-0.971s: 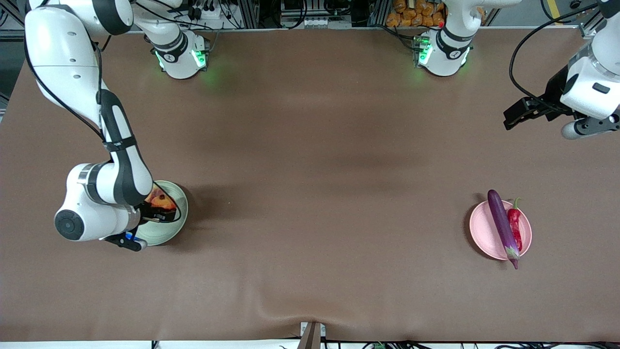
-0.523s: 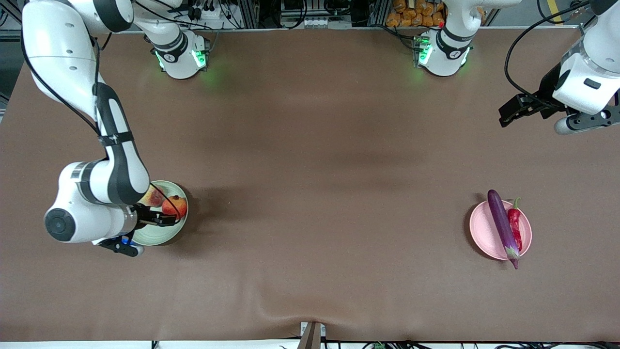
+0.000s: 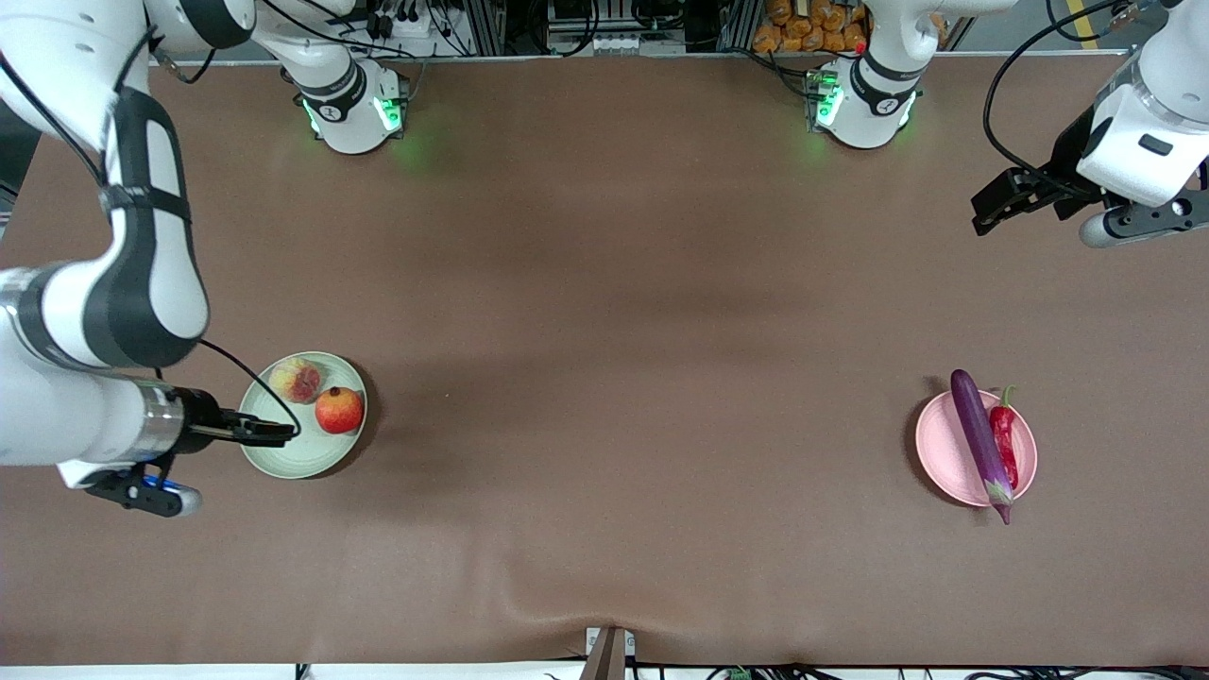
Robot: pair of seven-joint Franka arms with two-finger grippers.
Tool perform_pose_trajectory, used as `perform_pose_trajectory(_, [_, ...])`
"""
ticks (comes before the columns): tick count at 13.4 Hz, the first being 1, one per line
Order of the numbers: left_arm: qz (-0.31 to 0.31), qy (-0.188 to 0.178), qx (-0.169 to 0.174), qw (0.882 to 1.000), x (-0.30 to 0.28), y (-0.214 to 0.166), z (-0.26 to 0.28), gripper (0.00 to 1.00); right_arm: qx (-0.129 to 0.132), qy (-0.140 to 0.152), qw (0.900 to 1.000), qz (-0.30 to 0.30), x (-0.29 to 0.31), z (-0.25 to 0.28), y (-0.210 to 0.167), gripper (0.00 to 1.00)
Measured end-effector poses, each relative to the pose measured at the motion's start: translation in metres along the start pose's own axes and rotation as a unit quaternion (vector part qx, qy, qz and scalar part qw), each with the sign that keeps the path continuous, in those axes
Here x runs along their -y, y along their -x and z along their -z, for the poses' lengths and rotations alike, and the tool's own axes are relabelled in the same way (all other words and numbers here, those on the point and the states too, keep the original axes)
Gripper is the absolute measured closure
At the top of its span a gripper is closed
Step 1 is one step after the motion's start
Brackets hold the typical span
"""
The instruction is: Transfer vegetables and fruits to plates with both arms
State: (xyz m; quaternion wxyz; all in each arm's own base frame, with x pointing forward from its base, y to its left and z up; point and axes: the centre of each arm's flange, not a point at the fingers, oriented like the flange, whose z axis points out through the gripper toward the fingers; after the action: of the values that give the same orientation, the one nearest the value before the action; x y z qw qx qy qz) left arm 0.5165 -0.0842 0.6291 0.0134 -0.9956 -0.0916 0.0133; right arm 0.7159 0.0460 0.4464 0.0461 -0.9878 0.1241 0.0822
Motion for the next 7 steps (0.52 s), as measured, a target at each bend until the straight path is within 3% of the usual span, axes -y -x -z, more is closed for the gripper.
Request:
perform_pose_trajectory(2, [0.001,0.002,-0.005,1.0,0.002,0.001,0.006,0.0,-0.001,0.0,1.0,0.004,-0.001,0.038,0.021,0.0])
perform_pose_trajectory(7, [0.002,0.002,-0.006,1.0,0.002,0.001,0.006,0.0,-0.035,-0.002,0.999,0.032,-0.007,0.128,0.077,0.0])
